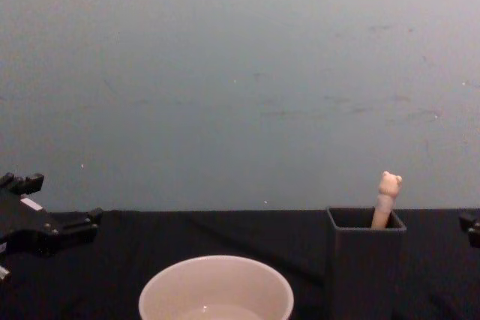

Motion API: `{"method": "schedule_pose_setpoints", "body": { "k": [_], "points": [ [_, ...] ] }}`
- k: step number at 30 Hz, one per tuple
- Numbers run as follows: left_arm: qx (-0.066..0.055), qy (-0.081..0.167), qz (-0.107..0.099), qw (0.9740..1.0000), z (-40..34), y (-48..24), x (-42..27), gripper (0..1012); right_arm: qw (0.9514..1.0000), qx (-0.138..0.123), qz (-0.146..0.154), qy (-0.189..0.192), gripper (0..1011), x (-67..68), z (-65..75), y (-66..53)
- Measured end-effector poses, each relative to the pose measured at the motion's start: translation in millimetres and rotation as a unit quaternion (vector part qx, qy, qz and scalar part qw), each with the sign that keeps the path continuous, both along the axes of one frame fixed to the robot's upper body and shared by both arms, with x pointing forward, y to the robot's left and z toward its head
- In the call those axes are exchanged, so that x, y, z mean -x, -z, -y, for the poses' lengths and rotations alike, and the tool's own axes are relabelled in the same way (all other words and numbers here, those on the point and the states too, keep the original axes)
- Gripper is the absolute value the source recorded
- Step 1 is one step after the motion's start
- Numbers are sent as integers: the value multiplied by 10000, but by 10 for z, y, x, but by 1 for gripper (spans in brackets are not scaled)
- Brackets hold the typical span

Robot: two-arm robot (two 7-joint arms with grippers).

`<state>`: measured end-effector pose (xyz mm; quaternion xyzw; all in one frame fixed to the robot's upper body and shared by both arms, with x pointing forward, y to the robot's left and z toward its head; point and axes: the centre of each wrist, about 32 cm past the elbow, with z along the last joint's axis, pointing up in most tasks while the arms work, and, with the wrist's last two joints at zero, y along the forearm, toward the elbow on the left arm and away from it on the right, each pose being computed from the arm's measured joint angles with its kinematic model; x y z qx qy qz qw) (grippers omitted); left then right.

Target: Pick up the stirring spoon with one hand, stir inside the cup, then place it back in its original position.

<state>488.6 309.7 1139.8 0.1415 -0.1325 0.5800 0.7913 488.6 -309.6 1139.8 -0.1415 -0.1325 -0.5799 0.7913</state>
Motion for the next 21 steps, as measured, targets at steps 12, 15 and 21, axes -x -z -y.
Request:
{"method": "schedule_pose_setpoints", "body": {
  "k": [12,15,21],
  "points": [
    [0,0,0,10000,0,0,0,1001,10000,0,0,0,1002,0,0,0],
    [0,0,0,10000,0,0,0,1001,10000,0,0,0,1002,0,0,0],
    [0,0,0,10000,0,0,0,1001,10000,0,0,0,1002,0,0,0]
  ]
}}
